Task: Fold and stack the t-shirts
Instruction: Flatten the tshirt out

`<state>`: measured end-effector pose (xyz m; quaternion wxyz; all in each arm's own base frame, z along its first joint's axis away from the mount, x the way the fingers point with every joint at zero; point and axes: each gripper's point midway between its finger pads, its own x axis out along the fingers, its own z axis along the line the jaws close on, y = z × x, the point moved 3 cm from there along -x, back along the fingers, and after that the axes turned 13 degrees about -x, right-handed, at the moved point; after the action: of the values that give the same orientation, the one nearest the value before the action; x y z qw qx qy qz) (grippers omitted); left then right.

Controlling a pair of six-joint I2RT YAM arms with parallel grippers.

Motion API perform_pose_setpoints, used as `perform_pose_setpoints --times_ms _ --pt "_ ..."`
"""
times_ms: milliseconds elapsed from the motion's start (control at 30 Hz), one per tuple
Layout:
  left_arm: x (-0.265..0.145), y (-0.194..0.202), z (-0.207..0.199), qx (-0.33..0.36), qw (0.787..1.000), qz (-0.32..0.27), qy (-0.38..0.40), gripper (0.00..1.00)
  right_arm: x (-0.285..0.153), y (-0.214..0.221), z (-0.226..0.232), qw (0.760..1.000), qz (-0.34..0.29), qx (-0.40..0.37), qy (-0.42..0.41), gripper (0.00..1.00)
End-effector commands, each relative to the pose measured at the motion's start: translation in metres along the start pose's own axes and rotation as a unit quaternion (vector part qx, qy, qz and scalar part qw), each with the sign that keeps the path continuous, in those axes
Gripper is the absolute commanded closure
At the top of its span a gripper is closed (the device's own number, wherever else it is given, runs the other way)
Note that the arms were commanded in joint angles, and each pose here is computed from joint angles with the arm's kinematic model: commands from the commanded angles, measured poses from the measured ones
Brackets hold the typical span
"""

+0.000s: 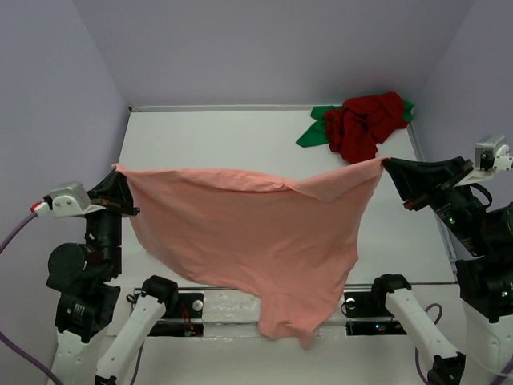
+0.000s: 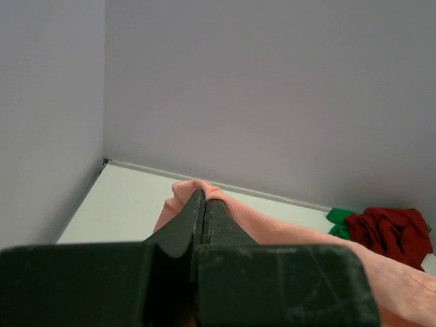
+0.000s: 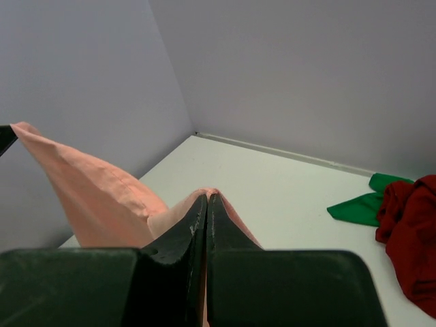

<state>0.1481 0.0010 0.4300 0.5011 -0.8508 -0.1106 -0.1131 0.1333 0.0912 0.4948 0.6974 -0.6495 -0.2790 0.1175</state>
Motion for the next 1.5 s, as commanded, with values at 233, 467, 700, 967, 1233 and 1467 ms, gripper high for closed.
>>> perform_pose_setpoints --times_ms 233,467,700,967,1233,1467 --pt "0.051 0.073 0.010 0.027 0.995 0.083 -0.050 1.00 0.034 0.054 -0.023 0.999 0.032 0.028 0.011 1.00" --pt "0.082 0.105 0.019 0.077 0.984 0.130 -0.099 1.00 0.063 0.094 -0.038 0.996 0.061 0.060 0.012 1.00" --pt "0.116 0.120 0.030 0.091 0.971 0.129 -0.177 1.00 0.100 0.120 -0.060 0.993 0.093 0.075 0.021 1.00" --pt "0.150 0.170 0.036 0.038 0.961 0.143 -0.235 1.00 0.153 0.156 -0.091 0.983 0.148 0.103 0.038 1.00" --pt "0.178 0.259 0.060 0.043 0.942 0.186 -0.277 1.00 0.194 0.219 -0.124 0.968 0.214 0.116 0.065 1.00" --pt "0.190 0.304 0.089 0.088 0.918 0.185 -0.340 1.00 0.221 0.274 -0.155 0.953 0.262 0.110 0.102 1.00"
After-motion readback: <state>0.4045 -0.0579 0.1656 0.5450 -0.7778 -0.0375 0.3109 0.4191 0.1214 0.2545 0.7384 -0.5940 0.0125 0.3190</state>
